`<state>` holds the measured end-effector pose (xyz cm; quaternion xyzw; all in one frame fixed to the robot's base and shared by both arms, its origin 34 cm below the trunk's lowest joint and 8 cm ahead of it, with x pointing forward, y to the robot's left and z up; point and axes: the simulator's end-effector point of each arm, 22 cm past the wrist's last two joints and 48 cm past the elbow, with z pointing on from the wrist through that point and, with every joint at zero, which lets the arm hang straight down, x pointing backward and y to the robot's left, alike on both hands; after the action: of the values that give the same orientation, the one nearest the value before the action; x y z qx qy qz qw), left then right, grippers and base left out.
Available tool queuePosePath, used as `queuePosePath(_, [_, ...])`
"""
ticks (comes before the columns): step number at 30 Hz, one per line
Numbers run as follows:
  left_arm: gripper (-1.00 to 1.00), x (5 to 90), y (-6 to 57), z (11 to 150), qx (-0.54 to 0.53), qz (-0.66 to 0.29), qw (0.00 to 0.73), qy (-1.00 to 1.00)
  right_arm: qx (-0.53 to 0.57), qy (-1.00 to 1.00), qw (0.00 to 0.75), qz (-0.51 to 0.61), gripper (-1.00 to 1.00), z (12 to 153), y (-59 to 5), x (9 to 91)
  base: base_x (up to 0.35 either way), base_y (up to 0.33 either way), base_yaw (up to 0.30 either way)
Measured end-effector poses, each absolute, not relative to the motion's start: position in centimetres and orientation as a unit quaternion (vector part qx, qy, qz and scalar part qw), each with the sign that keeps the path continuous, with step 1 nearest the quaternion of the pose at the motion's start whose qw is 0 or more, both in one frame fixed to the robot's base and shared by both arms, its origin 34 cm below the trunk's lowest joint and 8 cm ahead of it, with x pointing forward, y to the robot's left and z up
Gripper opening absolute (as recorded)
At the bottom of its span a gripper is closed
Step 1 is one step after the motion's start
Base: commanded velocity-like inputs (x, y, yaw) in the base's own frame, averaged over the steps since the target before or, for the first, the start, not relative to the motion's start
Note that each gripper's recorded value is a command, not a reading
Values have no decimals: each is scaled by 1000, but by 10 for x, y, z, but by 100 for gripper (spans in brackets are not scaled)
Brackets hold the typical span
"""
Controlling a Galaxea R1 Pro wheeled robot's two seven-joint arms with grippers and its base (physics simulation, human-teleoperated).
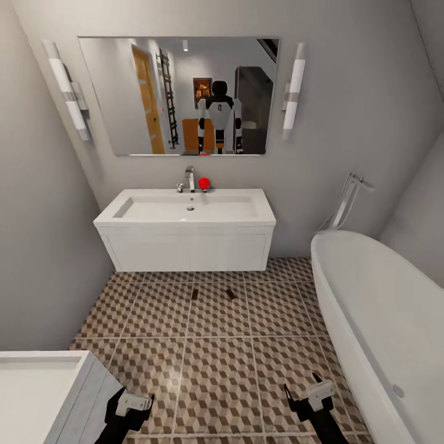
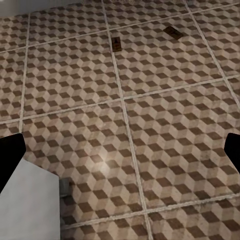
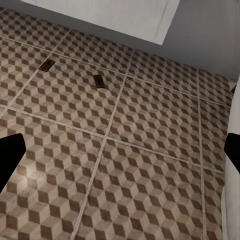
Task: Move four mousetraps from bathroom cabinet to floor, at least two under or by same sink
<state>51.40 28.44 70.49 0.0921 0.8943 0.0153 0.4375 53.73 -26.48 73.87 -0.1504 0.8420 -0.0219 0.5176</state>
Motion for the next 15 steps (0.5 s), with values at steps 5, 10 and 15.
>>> queuePosePath(5, [100,514,284,705,92,15,438,894,-150,842,518,-22,100,739,-265,537,0,0,0])
queuePosePath(10, [100,515,284,706,92,15,439,894,-151,842,518,-22,100,739,-264,538,0,0,0])
queuePosePath(15, [100,516,284,707,92,15,440,893,-151,841,519,-22,100,740,-264,538,0,0,0])
